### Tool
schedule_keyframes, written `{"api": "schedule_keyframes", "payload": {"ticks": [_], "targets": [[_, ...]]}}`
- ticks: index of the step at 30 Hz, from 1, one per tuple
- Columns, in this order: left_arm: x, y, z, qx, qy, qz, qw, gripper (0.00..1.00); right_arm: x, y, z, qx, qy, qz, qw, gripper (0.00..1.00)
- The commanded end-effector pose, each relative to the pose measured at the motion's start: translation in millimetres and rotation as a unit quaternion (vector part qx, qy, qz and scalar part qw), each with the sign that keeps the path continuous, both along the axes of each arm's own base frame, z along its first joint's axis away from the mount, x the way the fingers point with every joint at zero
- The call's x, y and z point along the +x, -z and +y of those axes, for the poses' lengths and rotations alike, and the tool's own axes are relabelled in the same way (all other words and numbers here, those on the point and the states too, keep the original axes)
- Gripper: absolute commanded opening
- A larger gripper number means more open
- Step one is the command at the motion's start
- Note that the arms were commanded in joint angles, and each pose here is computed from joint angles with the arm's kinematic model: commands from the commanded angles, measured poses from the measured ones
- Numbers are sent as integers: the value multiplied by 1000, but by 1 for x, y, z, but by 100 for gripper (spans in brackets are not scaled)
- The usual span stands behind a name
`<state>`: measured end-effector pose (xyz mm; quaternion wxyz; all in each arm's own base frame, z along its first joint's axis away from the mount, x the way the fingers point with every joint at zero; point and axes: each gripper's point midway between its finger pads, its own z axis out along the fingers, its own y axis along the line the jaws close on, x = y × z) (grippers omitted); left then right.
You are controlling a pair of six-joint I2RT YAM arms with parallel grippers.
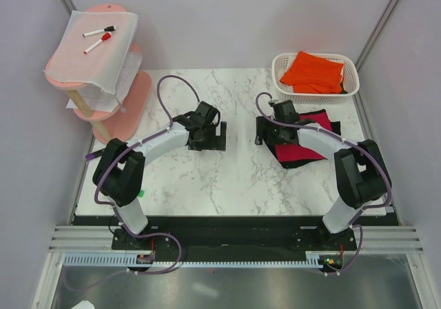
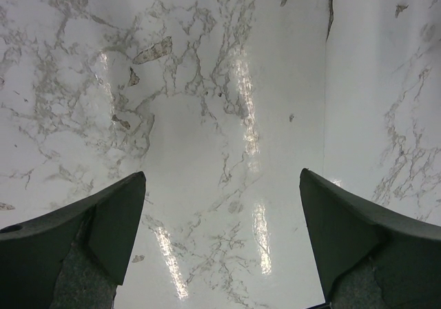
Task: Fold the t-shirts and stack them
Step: Put the neatly folded tshirt into the corner of the board with the right arm
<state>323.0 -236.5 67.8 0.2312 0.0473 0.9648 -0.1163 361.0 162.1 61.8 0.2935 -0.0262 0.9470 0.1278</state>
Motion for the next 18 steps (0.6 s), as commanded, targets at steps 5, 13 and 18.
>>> {"api": "schedule_keyframes", "payload": {"ticks": [5, 13, 18], "targets": [[7, 0, 0, 10, 10, -14, 1000, 100, 13, 21, 60, 48, -63, 23, 997, 98], [3, -2, 7, 17, 5, -19, 1000, 100, 21, 54, 24, -50, 0, 53, 997, 98], [4, -2, 7, 19, 5, -19, 1000, 100, 11, 63, -18, -115, 56, 71, 989, 98]]}}
